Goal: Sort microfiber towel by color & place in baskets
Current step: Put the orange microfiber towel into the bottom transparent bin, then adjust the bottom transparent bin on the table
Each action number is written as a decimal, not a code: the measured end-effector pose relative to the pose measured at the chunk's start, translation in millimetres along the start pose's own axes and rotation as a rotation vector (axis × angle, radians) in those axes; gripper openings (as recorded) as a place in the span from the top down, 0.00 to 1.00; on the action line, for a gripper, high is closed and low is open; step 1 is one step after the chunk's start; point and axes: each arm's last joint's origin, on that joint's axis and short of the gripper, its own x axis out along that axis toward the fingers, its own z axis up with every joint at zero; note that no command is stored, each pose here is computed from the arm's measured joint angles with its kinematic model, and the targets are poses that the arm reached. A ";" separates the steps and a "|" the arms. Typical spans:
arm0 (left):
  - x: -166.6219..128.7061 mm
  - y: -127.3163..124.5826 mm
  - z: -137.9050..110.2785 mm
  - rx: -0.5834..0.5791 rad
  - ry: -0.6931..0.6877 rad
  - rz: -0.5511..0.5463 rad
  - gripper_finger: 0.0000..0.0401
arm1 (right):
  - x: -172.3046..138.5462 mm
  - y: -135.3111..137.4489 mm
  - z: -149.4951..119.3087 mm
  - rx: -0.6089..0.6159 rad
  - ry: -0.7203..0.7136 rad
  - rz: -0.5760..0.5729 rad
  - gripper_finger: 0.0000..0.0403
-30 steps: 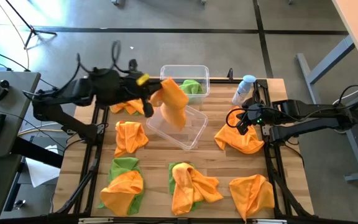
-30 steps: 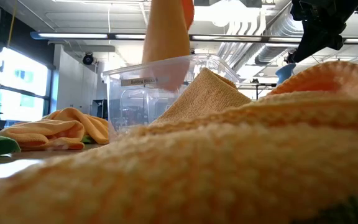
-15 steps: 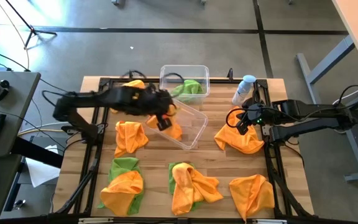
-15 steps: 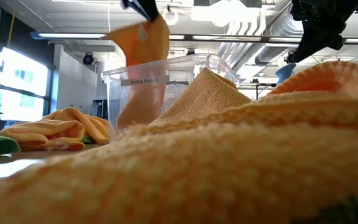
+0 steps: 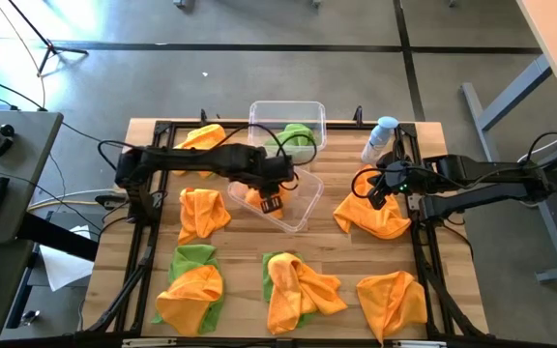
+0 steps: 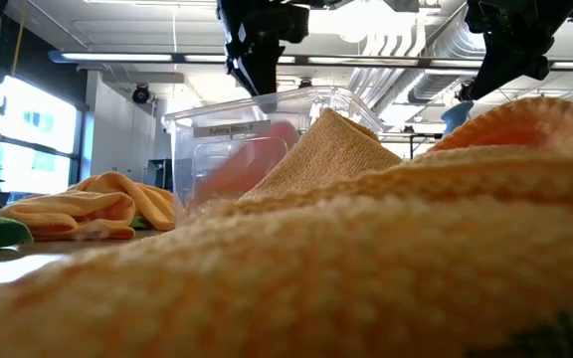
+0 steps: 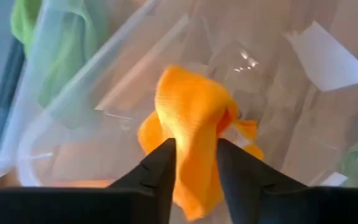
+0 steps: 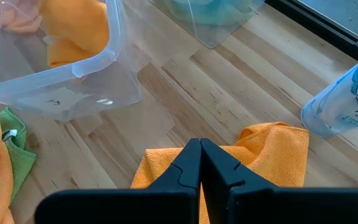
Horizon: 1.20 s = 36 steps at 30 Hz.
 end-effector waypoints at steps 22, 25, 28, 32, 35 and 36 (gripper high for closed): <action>-9.1 76.6 -53.1 -0.321 0.240 0.082 0.63 | 0.0 -0.2 0.2 0.006 -0.007 -0.009 1.00; 2.4 73.4 -62.1 -0.332 0.258 0.060 0.63 | 0.0 -0.2 0.2 0.006 -0.007 -0.008 1.00; 4.6 72.5 -64.6 -0.359 0.223 0.034 0.63 | 0.0 -0.2 0.2 0.006 -0.007 -0.008 1.00; 1.2 72.8 -65.9 -0.400 0.213 0.025 0.63 | 0.1 -0.3 0.3 0.030 -0.011 -0.013 1.00; -3.7 70.5 -67.9 -0.431 0.221 -0.038 0.63 | 0.0 -0.6 0.5 0.033 -0.020 -0.024 1.00; -5.7 69.0 -68.5 -0.443 0.226 -0.066 0.63 | 0.0 -0.8 0.7 0.033 -0.024 -0.029 1.00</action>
